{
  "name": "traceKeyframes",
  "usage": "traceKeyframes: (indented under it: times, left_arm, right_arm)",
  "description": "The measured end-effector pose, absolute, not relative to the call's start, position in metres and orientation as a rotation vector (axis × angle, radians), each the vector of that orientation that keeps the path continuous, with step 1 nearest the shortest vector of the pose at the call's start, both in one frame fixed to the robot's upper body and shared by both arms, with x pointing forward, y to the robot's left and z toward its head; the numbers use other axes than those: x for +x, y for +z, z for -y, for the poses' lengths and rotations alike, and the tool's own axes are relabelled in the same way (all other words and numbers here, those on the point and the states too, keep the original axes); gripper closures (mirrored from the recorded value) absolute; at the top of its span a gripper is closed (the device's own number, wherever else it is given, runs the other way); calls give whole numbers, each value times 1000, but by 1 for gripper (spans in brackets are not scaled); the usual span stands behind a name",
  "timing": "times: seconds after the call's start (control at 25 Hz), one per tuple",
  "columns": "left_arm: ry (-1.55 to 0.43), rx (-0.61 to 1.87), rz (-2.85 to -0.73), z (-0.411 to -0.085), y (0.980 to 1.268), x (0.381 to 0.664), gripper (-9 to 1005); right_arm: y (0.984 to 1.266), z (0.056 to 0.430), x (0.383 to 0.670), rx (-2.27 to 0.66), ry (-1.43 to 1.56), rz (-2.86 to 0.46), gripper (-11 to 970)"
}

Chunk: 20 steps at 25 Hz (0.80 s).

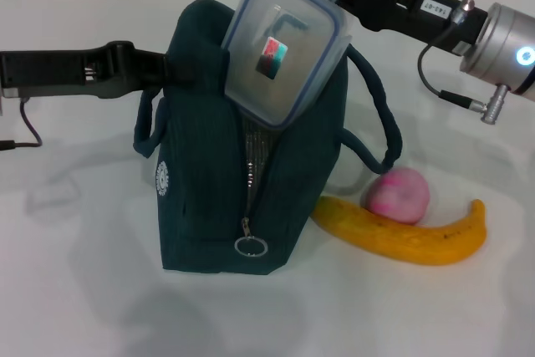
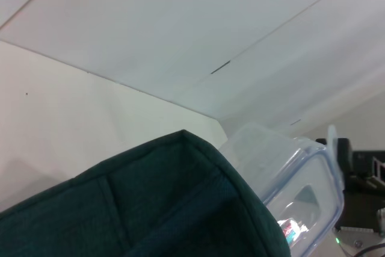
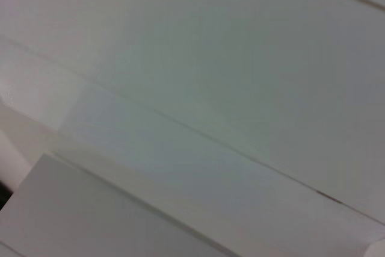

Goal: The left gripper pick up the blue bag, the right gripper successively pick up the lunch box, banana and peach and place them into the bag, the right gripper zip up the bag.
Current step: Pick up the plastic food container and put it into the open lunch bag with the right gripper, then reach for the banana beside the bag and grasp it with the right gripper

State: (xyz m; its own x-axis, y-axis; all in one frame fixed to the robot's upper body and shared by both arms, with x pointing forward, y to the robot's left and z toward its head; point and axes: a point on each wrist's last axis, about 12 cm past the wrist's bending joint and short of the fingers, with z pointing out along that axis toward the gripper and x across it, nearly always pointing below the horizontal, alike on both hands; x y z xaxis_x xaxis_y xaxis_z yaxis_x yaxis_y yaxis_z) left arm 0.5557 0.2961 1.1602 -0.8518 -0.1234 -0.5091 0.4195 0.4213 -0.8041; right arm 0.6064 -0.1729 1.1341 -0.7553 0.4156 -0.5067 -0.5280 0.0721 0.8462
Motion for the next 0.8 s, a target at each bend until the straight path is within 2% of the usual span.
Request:
traceKeyframes:
  times: [0.2, 0.52, 0.68, 0.76, 0.8]
  left_arm:
    - [-1453, 251, -2186, -293, 1158, 556, 967]
    - [-1461, 238, -2191, -294, 1155, 554, 967]
    - [-1447, 207, -2199, -303, 1152, 550, 967]
    - [-1447, 203, -2200, -305, 1149, 548, 967]
    - [-1450, 206, -2198, -305, 1148, 547, 967]
  right_arm:
    - [1138, 170, 608, -141, 1766, -1664, 842]
    - [1150, 167, 611, -214, 1759, -1624, 709]
    - [1161, 165, 611, -392, 1698, -1624, 643]
    - [1163, 168, 609, -493, 1638, -1637, 404]
    - [1165, 172, 608, -567, 1590, -1649, 367]
